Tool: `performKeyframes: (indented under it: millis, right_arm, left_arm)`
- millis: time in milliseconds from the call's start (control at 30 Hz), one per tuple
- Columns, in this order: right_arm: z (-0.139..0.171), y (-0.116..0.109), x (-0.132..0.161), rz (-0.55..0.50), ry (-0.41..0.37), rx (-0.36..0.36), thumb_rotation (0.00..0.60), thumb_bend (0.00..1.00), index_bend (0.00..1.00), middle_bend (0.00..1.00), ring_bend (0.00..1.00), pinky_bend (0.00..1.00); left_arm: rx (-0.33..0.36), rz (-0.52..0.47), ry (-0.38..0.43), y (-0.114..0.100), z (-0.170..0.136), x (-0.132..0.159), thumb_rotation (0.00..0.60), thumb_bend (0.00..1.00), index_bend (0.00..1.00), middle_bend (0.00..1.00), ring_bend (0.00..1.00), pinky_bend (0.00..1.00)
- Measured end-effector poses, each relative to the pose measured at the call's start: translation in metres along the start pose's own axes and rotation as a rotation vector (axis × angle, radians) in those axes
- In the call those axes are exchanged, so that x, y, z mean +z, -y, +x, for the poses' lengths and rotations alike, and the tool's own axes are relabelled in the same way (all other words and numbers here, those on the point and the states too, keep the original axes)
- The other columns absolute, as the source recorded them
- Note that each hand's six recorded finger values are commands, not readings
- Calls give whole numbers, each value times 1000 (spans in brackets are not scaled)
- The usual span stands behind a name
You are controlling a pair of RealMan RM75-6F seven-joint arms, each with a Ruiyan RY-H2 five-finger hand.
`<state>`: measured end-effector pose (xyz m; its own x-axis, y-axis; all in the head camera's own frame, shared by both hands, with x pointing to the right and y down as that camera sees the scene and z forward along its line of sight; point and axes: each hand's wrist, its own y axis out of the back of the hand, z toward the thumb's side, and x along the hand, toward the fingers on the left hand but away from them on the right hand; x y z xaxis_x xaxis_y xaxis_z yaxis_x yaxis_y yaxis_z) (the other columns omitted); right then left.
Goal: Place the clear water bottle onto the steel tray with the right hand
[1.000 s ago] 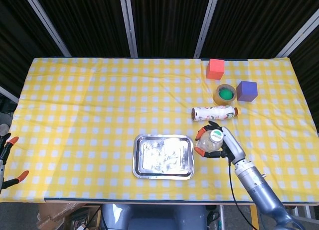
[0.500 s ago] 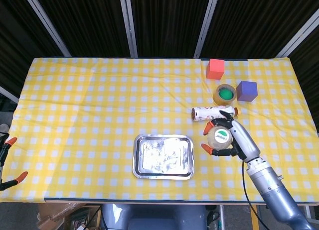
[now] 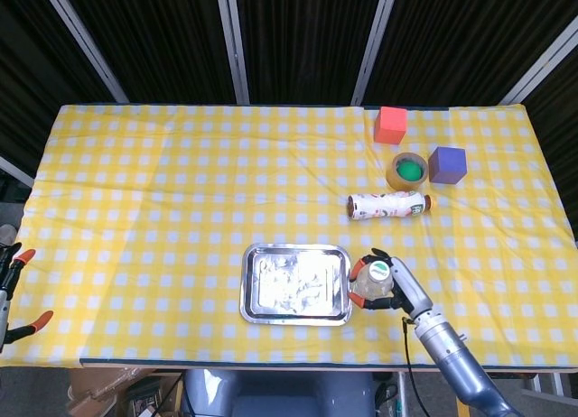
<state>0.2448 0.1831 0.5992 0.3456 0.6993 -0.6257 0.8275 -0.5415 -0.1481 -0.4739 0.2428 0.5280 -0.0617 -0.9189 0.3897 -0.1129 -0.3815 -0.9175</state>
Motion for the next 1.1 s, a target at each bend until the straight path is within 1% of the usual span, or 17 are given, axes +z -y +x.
performKeyframes:
  millis: [100, 200, 300, 433, 533, 600, 700, 800, 900, 1000, 1033, 1100]
  right_arm:
    - [3, -21, -8, -12, 19, -51, 600, 415, 803, 652, 313, 0]
    - [10, -51, -18, -20, 43, -115, 600, 416, 803, 652, 313, 0]
    - [19, -85, -25, -34, 59, -181, 600, 416, 803, 652, 313, 0]
    - [39, -138, -33, -43, 76, -278, 600, 416, 803, 652, 313, 0]
    - [51, -162, -34, -65, 74, -319, 600, 416, 804, 652, 313, 0]
    - [55, -167, -33, -78, 65, -315, 600, 416, 803, 652, 313, 0]
    - [55, -159, -28, -83, 45, -266, 600, 416, 803, 652, 313, 0]
    - [48, -136, -20, -80, 24, -195, 600, 416, 804, 652, 313, 0]
    - [37, -105, -10, -86, 1, -122, 600, 417, 804, 652, 313, 0]
    - [26, -64, 5, -97, -27, -31, 600, 417, 803, 652, 313, 0]
    - [21, -46, 12, -111, -42, 11, 600, 416, 803, 652, 313, 0]
    - [15, -21, 22, -129, -61, 66, 600, 417, 803, 652, 313, 0]
  left_arm:
    - [-1, 2, -1, 1, 0, 0, 600, 133, 119, 35, 0, 0]
    - [-3, 6, 3, 2, 0, 2, 600, 133, 119, 35, 0, 0]
    - [-5, 12, 7, 3, -1, 4, 600, 133, 119, 35, 0, 0]
    - [-6, 21, 11, 5, -1, 7, 600, 133, 119, 35, 0, 0]
    - [-8, 27, 12, 7, -1, 9, 600, 133, 119, 35, 0, 0]
    - [-12, 30, 13, 8, 0, 10, 600, 133, 119, 35, 0, 0]
    - [-15, 30, 18, 10, 1, 12, 600, 133, 119, 35, 0, 0]
    - [-13, 27, 18, 9, 1, 12, 600, 133, 119, 35, 0, 0]
    - [-13, 18, 13, 9, 2, 10, 600, 133, 119, 35, 0, 0]
    - [-14, 7, 7, 8, 3, 7, 600, 133, 119, 35, 0, 0]
    - [-14, 5, 6, 7, 4, 6, 600, 133, 119, 35, 0, 0]
    - [-14, 2, 5, 7, 4, 5, 600, 133, 119, 35, 0, 0]
